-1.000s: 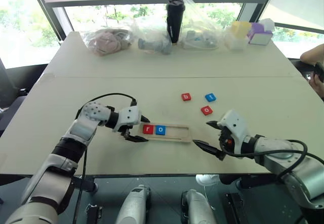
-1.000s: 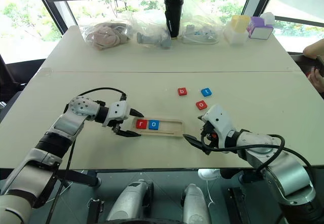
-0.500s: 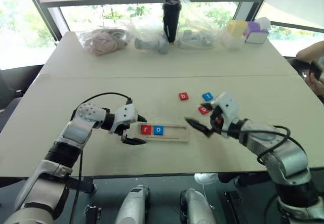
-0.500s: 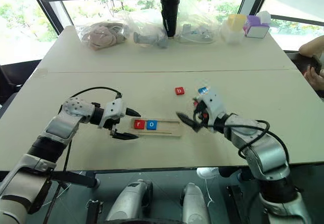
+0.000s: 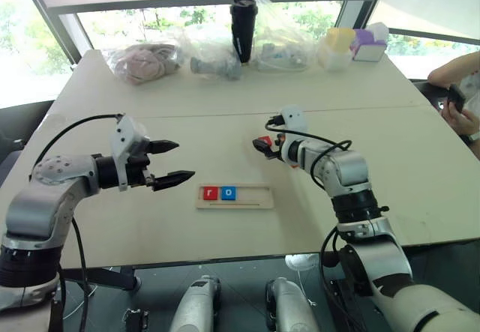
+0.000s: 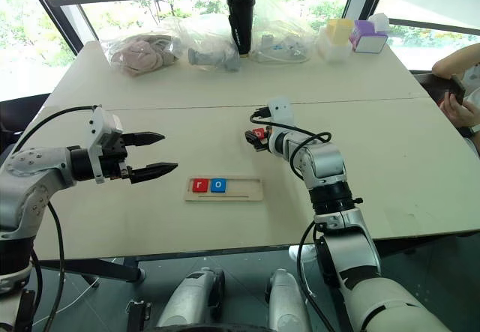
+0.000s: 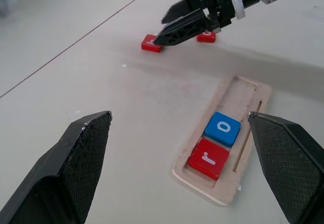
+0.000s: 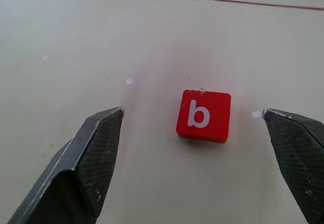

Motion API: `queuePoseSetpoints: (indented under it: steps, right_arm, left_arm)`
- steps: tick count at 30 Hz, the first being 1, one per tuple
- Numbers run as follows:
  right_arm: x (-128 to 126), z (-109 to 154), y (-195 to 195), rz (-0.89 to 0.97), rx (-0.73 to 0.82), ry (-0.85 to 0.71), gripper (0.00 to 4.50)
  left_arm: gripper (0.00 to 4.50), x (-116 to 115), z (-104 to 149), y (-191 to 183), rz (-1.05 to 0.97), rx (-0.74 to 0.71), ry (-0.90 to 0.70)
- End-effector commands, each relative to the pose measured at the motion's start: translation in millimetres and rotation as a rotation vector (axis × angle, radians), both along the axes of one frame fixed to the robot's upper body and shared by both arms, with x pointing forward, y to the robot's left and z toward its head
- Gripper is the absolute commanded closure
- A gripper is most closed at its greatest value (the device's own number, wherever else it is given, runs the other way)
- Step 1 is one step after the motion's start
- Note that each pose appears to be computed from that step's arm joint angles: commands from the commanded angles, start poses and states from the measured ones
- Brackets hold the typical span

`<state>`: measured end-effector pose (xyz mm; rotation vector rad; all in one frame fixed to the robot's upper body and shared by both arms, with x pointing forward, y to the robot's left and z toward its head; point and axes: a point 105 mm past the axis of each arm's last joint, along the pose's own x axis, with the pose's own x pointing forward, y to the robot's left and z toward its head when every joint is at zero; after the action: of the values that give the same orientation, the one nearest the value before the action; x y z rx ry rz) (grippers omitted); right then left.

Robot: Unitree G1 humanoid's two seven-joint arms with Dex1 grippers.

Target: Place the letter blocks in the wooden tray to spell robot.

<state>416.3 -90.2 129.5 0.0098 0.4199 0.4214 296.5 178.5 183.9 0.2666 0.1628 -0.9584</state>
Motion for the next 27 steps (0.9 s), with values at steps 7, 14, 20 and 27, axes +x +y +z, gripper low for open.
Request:
queuePoseSetpoints:
  steps: [7,14,20,27]
  right_arm:
    - [13.8,-10.1,19.6,0.014,-0.046,0.026,0.25]
    - [17.8,-17.7,30.9,0.03,-0.109,0.021,3.24]
    - [21.9,16.2,13.7,0.037,-0.096,-0.127,3.32]
    - [-36.3,57.2,-40.5,0.04,-0.044,-0.197,3.32]
  left_arm:
    - [0.0,-2.6,3.7,-6.0,0.045,-0.035,-0.042]
    - [0.0,1.5,-1.8,-9.1,0.061,-0.042,-0.043]
    - [0.0,3.3,-1.4,-15.8,0.045,-0.058,-0.052]
    - [0.0,-4.1,-5.7,-33.5,-0.042,-0.068,-0.045]
